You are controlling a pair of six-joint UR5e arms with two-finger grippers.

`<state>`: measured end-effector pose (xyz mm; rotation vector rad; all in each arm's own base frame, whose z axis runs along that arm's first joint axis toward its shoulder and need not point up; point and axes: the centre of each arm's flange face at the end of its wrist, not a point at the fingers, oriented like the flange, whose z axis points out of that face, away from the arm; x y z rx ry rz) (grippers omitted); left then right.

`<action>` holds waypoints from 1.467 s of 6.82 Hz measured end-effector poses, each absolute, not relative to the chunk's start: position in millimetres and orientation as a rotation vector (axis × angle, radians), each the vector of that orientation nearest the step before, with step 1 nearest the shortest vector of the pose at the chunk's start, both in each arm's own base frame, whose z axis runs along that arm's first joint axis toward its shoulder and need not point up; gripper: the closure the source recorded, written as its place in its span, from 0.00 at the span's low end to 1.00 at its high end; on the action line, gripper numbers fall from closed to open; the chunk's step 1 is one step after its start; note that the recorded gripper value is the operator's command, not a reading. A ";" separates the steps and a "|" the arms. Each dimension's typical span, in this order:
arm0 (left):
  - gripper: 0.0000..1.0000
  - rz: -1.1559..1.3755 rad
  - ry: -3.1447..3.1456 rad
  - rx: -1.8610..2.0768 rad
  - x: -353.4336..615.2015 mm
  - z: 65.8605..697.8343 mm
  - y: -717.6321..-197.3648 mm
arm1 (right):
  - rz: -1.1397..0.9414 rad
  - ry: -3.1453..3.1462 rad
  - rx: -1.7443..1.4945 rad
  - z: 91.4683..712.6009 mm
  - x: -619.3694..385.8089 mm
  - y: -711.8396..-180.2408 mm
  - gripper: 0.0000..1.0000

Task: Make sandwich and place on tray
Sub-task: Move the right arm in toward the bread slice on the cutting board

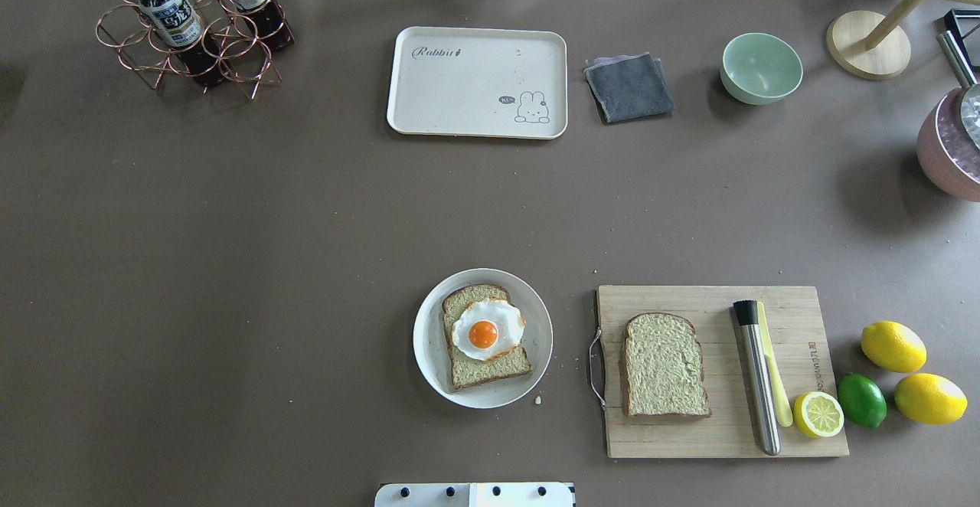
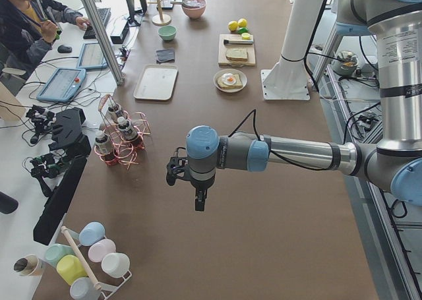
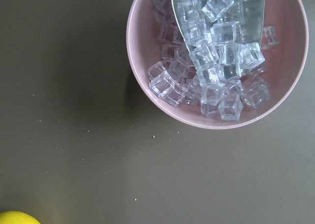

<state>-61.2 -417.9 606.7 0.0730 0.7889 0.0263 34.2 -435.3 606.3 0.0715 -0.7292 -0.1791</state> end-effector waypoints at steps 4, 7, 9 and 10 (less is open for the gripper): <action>0.02 -0.001 0.775 0.078 -74.2 611.6 -414.4 | -0.170 -0.725 0.072 610.7 38.5 -434.8 0.00; 0.02 0.004 0.764 0.104 -76.4 602.7 -416.2 | -0.155 -0.750 0.080 600.6 36.5 -436.2 0.00; 0.02 0.015 0.763 0.125 -75.8 595.9 -417.4 | -0.116 -0.805 0.096 557.1 15.4 -440.7 0.00; 0.02 0.022 0.763 0.134 -74.7 591.8 -417.5 | -0.107 -0.849 0.085 526.8 -11.7 -444.9 0.00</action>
